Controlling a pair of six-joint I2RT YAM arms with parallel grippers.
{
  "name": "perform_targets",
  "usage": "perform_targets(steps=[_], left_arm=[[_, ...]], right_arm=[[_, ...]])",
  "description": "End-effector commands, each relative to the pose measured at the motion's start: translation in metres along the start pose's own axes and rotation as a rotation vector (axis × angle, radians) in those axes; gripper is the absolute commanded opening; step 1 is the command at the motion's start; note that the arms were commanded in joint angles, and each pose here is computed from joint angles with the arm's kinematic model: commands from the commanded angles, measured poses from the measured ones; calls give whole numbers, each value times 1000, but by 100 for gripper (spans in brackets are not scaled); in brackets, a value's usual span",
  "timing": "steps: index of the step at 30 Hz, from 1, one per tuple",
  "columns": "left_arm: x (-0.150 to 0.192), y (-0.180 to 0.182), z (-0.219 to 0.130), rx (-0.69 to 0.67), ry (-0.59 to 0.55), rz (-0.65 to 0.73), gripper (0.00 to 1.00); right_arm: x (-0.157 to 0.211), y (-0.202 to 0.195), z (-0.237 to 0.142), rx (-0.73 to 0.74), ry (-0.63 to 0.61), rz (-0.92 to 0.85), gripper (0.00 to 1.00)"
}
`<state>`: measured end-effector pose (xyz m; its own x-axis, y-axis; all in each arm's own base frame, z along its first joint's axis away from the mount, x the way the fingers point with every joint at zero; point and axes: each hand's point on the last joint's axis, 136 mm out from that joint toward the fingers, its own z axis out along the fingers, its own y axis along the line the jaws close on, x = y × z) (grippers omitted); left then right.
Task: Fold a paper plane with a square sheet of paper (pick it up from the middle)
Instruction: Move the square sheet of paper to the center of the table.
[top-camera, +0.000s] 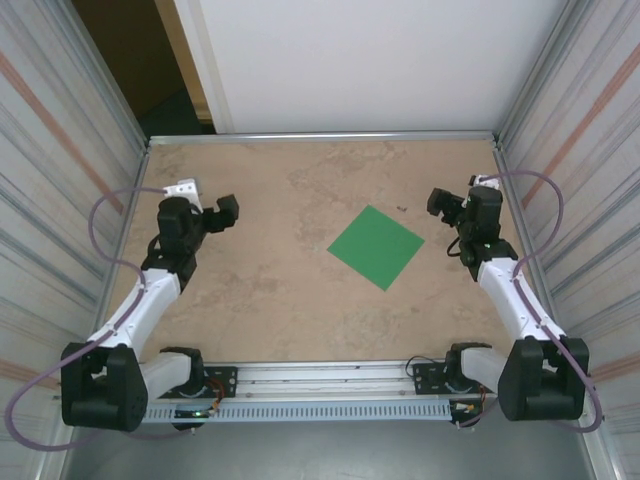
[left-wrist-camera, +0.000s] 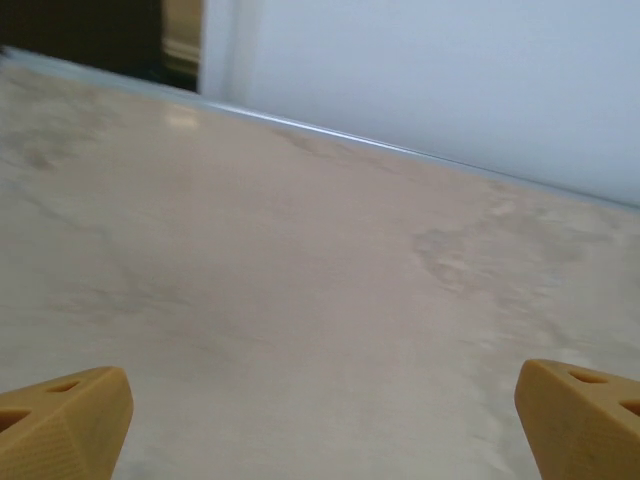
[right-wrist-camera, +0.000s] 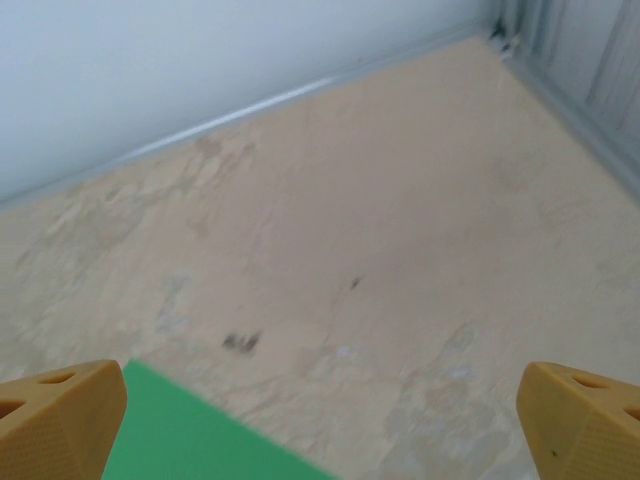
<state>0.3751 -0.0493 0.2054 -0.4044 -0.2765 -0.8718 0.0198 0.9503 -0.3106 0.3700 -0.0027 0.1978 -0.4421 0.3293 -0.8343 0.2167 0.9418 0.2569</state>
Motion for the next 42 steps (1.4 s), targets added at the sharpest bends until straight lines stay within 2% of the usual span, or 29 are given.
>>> perform_targets(steps=[1,4,7,9,14,17,19,29,33,37,42], left_arm=[[36,-27,4,138,204,-233,99],[44,-42,14,210,281,-286,99],[52,-56,24,260,333,-282,99],[58,-64,29,279,365,-261,99],[71,-76,39,295,422,-232,99],[78,-80,44,305,453,-232,99],[82,-84,47,323,470,-230,99],[94,-93,56,352,529,-224,99],[101,-99,58,363,559,-220,99],[108,-103,59,361,597,-212,99],[112,-98,60,315,617,-213,99]], right_arm=[[52,18,-9,-44,269,32,99],[74,54,-8,-156,433,63,99],[95,77,-4,-157,554,85,99],[110,94,1,-208,631,158,99],[136,99,24,-165,737,355,99],[143,97,33,-134,759,403,94],[145,98,38,-126,768,407,95],[163,94,71,-27,826,316,95],[170,101,84,-33,848,260,95],[195,120,85,-77,925,138,96],[237,147,64,-128,1022,11,96]])
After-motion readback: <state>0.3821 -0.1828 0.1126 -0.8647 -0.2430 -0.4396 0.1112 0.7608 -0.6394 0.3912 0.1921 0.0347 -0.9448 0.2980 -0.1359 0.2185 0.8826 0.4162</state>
